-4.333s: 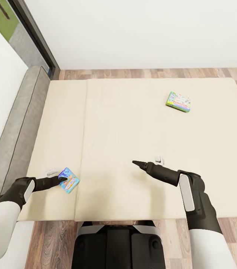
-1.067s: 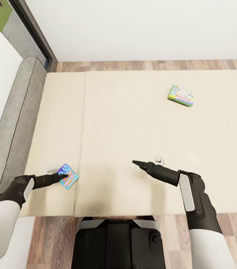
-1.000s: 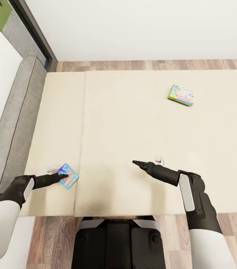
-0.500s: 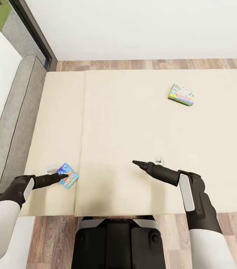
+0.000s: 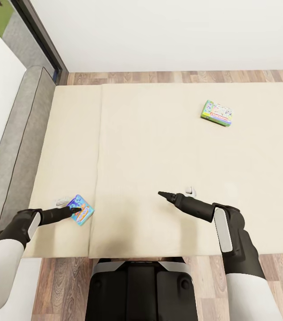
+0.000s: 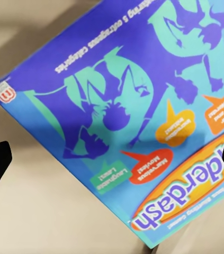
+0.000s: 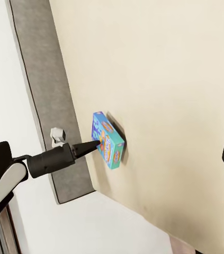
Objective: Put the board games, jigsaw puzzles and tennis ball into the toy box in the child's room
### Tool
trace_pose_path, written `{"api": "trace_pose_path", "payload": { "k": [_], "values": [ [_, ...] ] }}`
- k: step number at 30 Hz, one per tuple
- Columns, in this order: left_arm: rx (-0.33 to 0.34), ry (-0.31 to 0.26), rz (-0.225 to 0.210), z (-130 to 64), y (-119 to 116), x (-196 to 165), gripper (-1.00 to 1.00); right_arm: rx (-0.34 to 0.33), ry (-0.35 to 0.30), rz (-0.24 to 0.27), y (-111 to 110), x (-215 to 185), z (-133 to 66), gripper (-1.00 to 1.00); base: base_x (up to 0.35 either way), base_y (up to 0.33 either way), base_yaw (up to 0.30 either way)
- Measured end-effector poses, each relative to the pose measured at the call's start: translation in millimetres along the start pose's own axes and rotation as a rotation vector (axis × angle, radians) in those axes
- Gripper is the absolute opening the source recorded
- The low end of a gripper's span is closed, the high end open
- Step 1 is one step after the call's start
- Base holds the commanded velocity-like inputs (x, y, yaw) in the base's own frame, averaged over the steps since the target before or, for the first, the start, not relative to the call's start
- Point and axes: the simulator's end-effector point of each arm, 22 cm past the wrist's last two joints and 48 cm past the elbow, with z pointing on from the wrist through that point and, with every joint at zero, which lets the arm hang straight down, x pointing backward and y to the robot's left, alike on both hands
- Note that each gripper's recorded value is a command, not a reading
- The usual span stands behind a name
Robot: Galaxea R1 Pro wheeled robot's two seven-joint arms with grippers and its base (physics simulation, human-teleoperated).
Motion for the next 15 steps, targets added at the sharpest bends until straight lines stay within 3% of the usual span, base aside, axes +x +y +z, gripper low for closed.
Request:
{"api": "trace_pose_path", "payload": {
  "k": [15],
  "values": [
    [0.001, -0.001, 0.001, 0.1, -0.8, -0.5, 1.00, 0.000, 0.000, 0.000, -0.1, 0.0, -0.1, 1.00, 0.000, -0.048, 0.000]
  ]
}}
